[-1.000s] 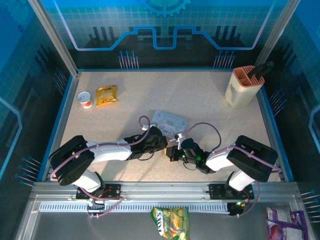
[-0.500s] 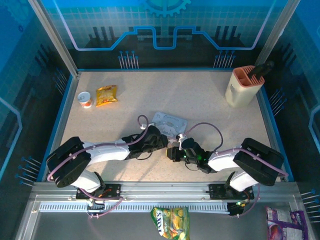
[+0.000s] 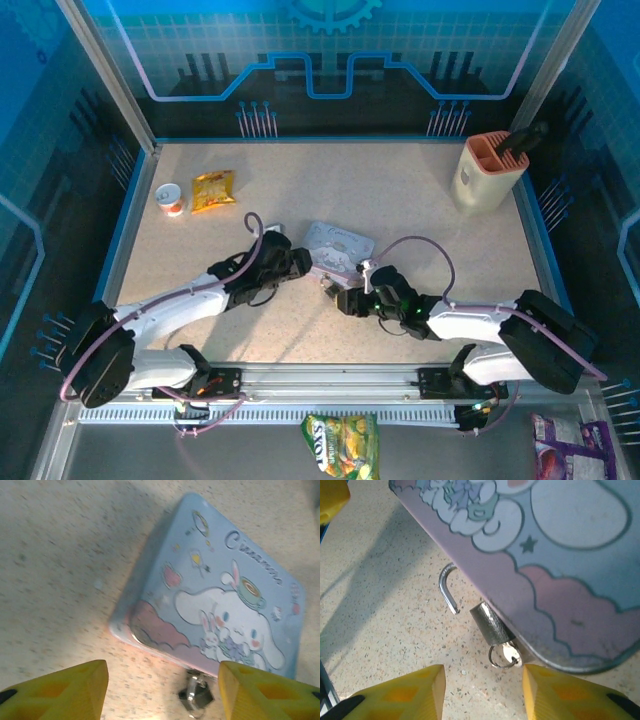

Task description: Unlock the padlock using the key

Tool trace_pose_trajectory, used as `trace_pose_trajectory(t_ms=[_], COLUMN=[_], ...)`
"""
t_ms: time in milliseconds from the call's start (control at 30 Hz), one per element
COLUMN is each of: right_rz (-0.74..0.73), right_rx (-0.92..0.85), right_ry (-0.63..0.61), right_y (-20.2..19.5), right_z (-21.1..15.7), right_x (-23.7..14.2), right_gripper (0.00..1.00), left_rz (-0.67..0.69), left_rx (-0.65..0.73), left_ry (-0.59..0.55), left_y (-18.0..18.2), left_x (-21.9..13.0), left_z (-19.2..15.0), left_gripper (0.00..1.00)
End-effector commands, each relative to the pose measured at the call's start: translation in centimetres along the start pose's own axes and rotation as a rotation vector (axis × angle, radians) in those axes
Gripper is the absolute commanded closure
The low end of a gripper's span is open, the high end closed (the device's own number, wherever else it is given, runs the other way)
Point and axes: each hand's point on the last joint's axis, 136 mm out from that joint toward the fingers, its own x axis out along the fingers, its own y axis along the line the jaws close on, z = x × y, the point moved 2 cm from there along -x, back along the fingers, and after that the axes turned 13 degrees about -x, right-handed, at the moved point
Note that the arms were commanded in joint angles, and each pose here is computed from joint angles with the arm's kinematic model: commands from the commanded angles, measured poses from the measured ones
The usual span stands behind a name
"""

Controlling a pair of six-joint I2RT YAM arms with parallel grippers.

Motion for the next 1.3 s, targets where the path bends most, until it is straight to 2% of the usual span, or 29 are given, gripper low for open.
trace_pose_trajectory(t_ms=[0, 200, 333, 467, 567, 767, 900, 1267], right_rz=[0.0, 0.013, 0.045, 0.1, 0.071, 0.058, 0.047, 0.05], right_rx=[-0.043, -0.037, 0.004, 0.069, 0.096, 0.138, 0.124, 0.134], right_ry=[0.013, 0.014, 0.057, 0.072, 0.07, 0.039, 0.062, 0.085], right_y=[0.0, -1.7, -3.0, -2.7, -3.1, -2.9, -2.4, -2.5], right_z=[1.2, 3.5, 4.5, 5.4, 4.7, 3.2, 2.3, 2.2], right_x=[-0.3, 0.2, 1.2, 1.8, 1.6, 1.6, 2.5, 4.9], right_gripper=[0.52, 0.47, 0.47, 0.44, 0.44, 0.48, 0.52, 0.61], left_rz=[0.081, 0.147, 0.132, 0.126, 0.135, 0.154, 0.137, 0.129], left_rx=[0.167, 0.242, 0.234, 0.208, 0.183, 0.138, 0.104, 0.079], left_ry=[0.003, 0.04, 0.068, 0.098, 0.098, 0.098, 0.073, 0.079], left_y=[-0.2, -0.7, -1.2, -1.1, -0.7, 0.6, 0.8, 1.4], left_x=[-0.1, 3.3, 5.1, 6.5, 7.0, 7.6, 7.4, 7.2], left_z=[2.0, 2.8, 2.5, 1.8, 1.5, 0.8, 0.9, 0.3], left_gripper=[0.38, 0.37, 0.37, 0.38, 0.38, 0.39, 0.39, 0.41])
